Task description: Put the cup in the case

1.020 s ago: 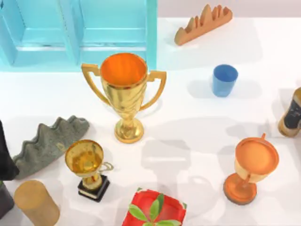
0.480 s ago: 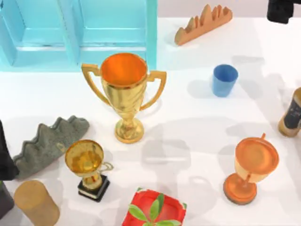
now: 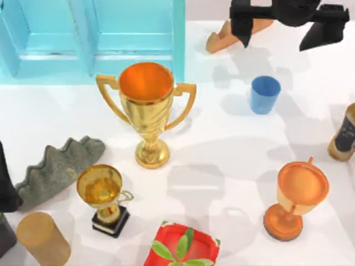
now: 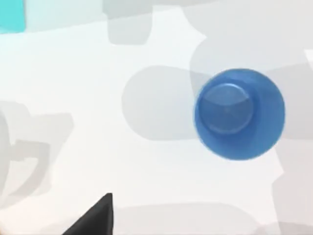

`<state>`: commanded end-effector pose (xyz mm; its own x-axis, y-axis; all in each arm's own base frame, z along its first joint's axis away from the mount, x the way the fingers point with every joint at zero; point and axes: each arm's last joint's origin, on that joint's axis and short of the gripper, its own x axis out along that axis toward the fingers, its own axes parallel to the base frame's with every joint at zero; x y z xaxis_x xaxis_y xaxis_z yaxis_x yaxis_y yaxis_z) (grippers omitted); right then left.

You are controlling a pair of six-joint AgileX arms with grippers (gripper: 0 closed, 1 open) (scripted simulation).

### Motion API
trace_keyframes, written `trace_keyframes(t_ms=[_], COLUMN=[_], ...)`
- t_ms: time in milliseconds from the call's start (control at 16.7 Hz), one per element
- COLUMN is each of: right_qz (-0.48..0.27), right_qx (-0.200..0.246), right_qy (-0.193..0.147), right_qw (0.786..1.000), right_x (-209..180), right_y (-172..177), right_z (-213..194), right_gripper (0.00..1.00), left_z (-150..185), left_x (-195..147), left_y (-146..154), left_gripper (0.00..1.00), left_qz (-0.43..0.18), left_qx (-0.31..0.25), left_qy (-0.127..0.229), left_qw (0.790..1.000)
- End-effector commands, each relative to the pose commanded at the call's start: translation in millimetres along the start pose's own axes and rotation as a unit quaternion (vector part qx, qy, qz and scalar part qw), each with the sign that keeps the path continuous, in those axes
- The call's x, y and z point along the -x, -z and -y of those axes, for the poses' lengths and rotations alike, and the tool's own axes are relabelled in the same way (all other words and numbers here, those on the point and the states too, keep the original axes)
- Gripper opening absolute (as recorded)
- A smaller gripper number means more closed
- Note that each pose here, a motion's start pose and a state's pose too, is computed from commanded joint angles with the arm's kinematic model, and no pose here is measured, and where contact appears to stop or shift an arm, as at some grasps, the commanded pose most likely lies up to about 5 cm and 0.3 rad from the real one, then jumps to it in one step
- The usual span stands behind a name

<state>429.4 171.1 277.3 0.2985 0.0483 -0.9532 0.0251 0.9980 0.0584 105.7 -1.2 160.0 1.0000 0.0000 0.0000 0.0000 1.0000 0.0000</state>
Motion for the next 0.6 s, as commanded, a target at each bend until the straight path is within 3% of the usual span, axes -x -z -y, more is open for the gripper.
trace_keyframes(t_ms=[240,600], right_qz=[-0.045,-0.052], right_qx=[0.013,0.012], right_qy=[0.023,0.027], right_qw=[0.999,0.998], right_x=[-44.6,-52.2], right_y=[-5.7,-6.8], right_z=[-17.4,-17.1], right_gripper=[1.00,1.00], left_z=[0.0,0.0], left_x=[0.0,0.0], left_y=[0.0,0.0], left_gripper=[1.00,1.00], left_qz=[0.000,0.000], left_qx=[0.000,0.000], left_qy=[0.000,0.000], left_qw=[1.000,1.000])
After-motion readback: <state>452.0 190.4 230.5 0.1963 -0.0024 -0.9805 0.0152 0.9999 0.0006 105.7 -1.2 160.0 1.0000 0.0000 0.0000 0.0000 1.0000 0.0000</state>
